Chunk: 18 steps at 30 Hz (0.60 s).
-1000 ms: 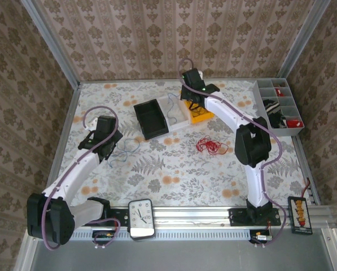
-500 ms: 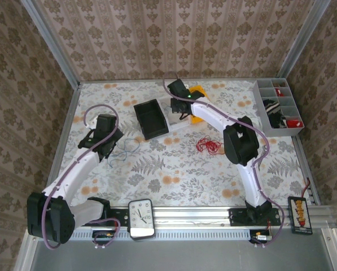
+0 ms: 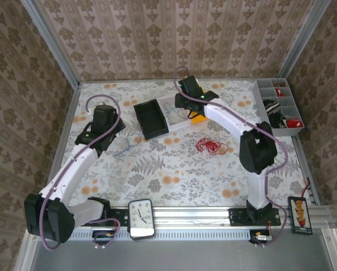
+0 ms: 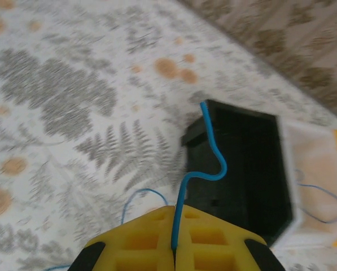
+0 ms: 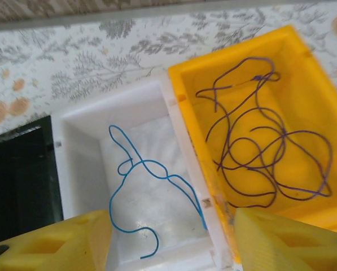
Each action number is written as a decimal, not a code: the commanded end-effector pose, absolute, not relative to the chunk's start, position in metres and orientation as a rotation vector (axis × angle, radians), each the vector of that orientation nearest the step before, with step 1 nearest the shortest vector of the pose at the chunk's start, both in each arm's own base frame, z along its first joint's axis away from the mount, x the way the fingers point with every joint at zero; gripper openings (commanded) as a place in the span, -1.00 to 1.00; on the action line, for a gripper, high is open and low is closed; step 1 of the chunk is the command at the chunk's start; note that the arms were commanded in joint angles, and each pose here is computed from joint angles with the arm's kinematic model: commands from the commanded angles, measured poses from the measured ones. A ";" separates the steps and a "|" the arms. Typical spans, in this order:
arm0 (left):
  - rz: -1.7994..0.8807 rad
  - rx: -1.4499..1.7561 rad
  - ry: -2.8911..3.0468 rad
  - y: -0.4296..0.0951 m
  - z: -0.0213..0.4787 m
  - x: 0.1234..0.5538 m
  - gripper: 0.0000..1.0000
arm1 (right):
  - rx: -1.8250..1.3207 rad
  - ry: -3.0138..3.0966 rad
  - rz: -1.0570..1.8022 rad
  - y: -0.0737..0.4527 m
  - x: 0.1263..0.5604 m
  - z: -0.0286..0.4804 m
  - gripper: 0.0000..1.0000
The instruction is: Untangle the cables
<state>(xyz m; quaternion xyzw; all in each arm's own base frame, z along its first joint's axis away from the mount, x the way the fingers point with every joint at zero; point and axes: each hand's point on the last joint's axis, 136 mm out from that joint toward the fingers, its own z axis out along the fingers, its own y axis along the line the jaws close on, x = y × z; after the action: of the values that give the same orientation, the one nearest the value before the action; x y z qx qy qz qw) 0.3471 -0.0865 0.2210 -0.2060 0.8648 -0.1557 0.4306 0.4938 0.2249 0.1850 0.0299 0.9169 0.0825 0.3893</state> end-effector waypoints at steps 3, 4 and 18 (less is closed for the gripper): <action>-0.693 -0.151 1.919 -0.146 0.331 0.348 -1.00 | 0.130 2.251 0.262 0.200 0.478 0.210 0.18; -0.735 -0.108 1.875 -0.155 0.349 0.347 -1.00 | 0.138 2.248 0.262 0.195 0.473 0.210 0.18; -0.787 0.144 1.433 -0.238 0.546 0.411 -1.00 | 0.251 2.267 0.198 0.141 0.431 0.194 0.16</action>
<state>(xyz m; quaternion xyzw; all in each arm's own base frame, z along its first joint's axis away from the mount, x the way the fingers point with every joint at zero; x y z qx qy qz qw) 0.4018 -0.2336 0.5237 0.0397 0.6662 -0.3674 0.6478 0.4324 0.1480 0.1766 0.0867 0.9142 0.0744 0.3889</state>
